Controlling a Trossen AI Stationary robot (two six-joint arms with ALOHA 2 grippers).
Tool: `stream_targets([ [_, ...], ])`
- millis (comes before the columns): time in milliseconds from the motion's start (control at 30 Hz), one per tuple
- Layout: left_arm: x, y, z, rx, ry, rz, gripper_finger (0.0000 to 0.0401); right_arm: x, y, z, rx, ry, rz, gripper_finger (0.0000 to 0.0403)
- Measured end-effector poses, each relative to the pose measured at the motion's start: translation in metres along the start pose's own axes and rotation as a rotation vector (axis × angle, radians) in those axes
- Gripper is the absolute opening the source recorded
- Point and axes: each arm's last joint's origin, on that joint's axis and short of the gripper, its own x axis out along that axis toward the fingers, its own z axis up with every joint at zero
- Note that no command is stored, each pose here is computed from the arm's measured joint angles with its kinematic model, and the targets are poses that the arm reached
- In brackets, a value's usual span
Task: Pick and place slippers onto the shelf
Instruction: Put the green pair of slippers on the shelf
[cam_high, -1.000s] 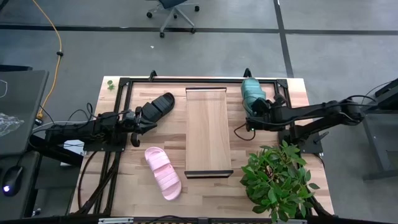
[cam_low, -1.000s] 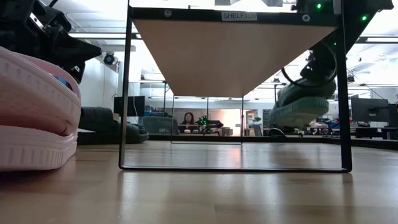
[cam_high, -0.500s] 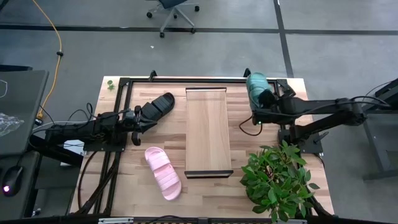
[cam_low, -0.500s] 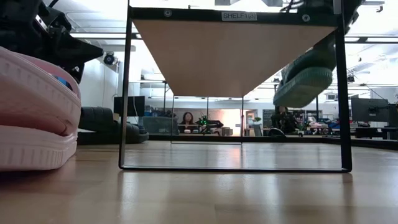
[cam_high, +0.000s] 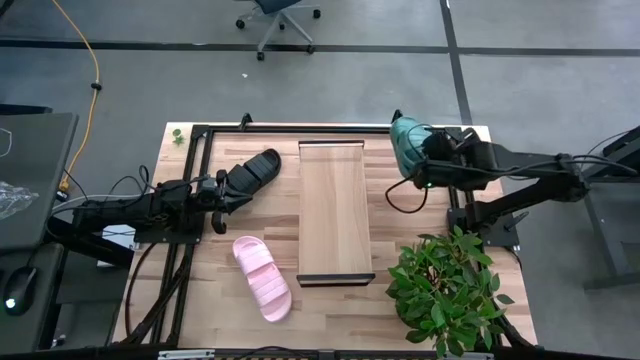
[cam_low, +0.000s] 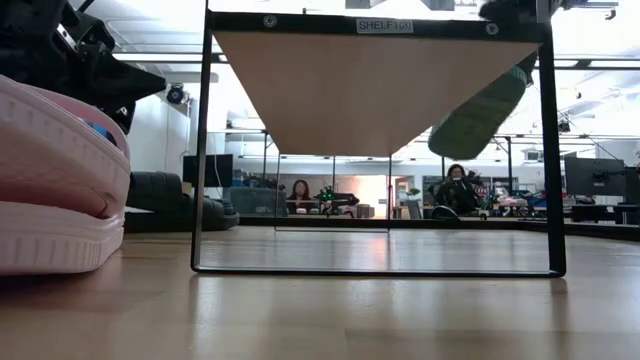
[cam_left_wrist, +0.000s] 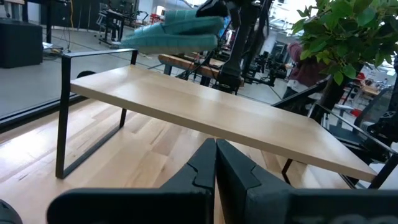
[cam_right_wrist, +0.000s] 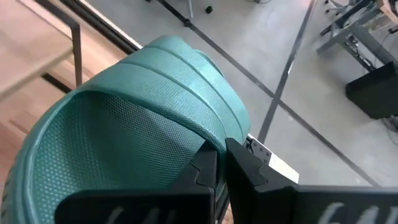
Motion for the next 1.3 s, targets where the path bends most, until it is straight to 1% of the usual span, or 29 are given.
stream_targets([
  [200,0.000,0.000,0.000,0.000,0.000,0.000,0.0001,-0.018,-0.017,0.015,0.069,-0.029,0.050,0.0000],
  [433,0.000,0.000,0.000,0.000,0.000,0.000,0.0001,-0.033,-0.030,0.027,0.138,-0.057,0.111,0.0000],
  [667,0.000,0.000,0.000,0.010,0.001,0.000,0.0001,-0.040,-0.035,0.031,0.129,-0.048,0.173,0.0000],
  [967,0.000,0.000,0.000,0.011,0.001,0.000,0.0001,-0.040,-0.033,0.035,0.028,-0.089,0.173,0.0000],
  [1067,0.000,0.000,0.000,0.011,0.000,0.000,0.0001,-0.041,-0.030,0.039,-0.003,-0.121,0.192,0.0000],
  [1200,0.000,0.000,0.000,0.011,0.000,0.000,0.0001,-0.043,-0.027,0.044,-0.079,-0.165,0.219,0.0000],
  [1300,0.000,0.000,0.000,0.011,0.001,0.000,0.0001,-0.044,-0.024,0.048,-0.139,-0.195,0.260,0.0000],
])
